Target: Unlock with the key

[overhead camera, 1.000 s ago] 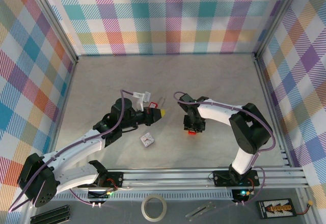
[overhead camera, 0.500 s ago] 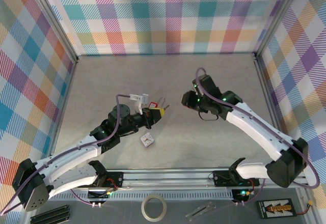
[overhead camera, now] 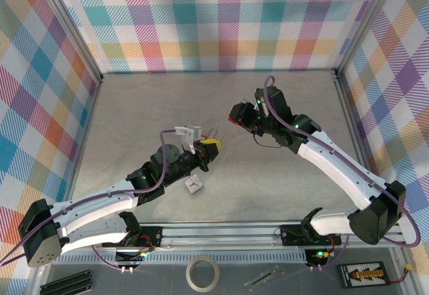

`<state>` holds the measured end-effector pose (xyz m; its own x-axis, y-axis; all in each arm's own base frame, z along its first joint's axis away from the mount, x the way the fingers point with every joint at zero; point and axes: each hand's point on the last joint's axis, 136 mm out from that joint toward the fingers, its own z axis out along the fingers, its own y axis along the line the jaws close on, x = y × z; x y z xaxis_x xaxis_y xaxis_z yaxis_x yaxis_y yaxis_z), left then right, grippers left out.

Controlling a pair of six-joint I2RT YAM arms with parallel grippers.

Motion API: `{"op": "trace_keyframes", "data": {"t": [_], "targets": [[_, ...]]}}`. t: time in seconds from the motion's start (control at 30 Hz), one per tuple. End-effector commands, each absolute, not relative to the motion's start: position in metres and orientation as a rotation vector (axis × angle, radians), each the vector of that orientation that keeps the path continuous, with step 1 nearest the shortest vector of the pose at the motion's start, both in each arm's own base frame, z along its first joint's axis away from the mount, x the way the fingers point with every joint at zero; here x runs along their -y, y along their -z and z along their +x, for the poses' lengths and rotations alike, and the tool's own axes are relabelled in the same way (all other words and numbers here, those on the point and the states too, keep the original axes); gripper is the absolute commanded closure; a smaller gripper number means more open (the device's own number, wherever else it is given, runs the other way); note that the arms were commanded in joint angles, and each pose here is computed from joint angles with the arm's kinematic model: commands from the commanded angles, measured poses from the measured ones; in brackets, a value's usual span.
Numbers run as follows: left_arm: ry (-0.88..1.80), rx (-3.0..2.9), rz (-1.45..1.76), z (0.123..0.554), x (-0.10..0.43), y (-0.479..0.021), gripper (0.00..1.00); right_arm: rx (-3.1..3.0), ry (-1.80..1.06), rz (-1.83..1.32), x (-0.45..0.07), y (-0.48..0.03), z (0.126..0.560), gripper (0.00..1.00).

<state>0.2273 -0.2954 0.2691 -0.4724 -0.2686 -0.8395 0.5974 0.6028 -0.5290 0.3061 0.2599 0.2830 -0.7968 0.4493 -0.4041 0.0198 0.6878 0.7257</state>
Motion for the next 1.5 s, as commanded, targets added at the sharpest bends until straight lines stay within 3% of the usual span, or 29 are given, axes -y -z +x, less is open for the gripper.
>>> {"op": "trace_keyframes", "data": {"t": [0.0,1.47], "targets": [[1.042,-1.705,0.232,0.233,0.296,-0.295,1.00,-2.282,-1.101,0.361,-0.273,-0.296,0.307,0.71],[1.025,-1.706,0.180,0.242,0.298,-0.286,1.00,-2.317,-1.169,0.320,-0.294,-0.279,0.289,0.73]]}}
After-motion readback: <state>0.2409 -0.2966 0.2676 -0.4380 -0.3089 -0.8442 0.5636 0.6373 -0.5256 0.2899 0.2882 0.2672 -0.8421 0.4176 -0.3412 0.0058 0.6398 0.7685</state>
